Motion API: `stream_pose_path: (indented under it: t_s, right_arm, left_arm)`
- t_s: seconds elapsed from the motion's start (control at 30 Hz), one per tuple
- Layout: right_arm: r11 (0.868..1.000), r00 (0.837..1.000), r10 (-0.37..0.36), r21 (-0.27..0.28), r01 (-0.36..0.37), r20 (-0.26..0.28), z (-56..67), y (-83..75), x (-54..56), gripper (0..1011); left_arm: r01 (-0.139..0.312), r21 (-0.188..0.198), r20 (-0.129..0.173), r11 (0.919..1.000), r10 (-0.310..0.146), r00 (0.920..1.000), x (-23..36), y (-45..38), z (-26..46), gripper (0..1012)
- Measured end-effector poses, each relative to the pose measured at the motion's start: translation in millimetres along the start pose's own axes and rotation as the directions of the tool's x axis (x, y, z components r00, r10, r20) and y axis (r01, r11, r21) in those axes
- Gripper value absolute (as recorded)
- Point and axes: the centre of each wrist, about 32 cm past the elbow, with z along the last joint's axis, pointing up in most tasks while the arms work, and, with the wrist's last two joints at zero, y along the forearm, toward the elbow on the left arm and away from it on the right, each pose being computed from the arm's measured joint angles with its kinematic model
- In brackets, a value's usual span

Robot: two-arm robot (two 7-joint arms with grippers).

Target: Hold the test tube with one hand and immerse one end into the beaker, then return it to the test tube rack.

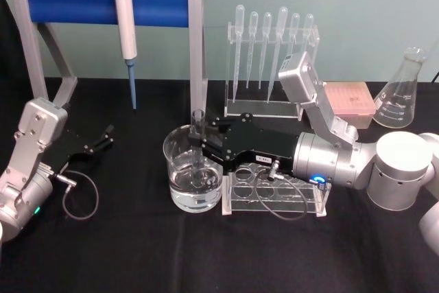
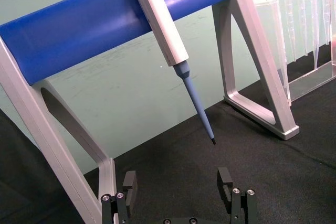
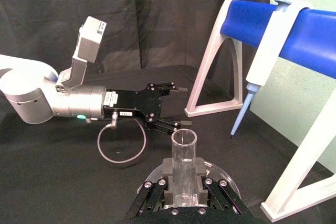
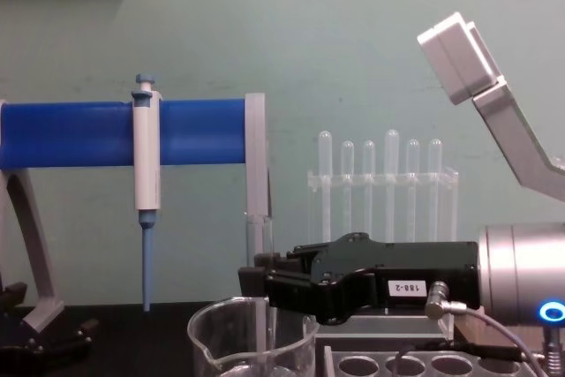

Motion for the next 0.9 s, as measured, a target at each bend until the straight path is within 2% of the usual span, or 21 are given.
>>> stream_pose_path:
  t_s: [0.9]
  right_arm:
    - [1.0,1.0,-0.005,-0.014,0.005,0.003,-0.9,0.0,-0.7,242]
  left_arm:
    - [0.0,0.0,0.0,1.0,0.0,1.0,0.0,0.0,0.0,1000]
